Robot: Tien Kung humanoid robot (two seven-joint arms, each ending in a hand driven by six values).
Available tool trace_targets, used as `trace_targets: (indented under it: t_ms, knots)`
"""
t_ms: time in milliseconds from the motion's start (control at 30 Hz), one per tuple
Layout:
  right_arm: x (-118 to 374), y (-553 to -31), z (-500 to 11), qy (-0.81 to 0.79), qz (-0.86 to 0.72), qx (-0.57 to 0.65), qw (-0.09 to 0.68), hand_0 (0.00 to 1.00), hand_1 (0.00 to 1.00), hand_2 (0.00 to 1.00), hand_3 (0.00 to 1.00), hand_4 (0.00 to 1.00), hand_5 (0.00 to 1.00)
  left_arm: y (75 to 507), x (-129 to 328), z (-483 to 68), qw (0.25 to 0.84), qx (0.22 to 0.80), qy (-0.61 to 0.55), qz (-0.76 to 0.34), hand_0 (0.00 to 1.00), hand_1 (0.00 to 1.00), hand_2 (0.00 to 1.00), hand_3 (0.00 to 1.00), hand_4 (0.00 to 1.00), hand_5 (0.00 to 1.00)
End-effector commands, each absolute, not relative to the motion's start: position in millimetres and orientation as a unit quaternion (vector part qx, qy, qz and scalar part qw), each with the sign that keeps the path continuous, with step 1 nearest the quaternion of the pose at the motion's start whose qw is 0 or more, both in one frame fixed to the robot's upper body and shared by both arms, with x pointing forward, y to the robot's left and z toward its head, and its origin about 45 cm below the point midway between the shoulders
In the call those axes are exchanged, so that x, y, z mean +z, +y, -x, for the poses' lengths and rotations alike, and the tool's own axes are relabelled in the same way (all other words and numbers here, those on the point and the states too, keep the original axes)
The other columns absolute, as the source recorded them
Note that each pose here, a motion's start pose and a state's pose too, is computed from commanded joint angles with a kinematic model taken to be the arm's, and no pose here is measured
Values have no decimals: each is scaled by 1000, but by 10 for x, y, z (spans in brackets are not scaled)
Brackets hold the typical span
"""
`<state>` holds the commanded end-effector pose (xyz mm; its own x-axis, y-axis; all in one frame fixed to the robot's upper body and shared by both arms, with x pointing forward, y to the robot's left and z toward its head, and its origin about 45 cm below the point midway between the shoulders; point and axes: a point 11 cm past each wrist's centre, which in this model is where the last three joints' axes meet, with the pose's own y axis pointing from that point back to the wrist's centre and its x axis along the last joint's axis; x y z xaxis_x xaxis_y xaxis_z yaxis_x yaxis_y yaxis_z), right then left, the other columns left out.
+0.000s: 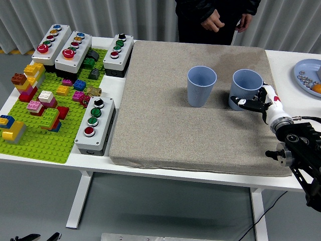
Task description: Pick cup pour cup place
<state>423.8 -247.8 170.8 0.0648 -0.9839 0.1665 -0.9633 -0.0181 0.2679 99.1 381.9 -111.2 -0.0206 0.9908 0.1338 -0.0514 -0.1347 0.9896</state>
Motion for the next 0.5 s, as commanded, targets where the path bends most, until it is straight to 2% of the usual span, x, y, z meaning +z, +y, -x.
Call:
trace_targets:
  t_ms: [500]
  knots:
    - [1739, -2606, -4186, -685, -710, -27, 163, 923, 881, 976, 936, 878, 156, 3839, -1120, -929, 470, 549, 459, -518, 766, 780, 824, 713, 508, 998]
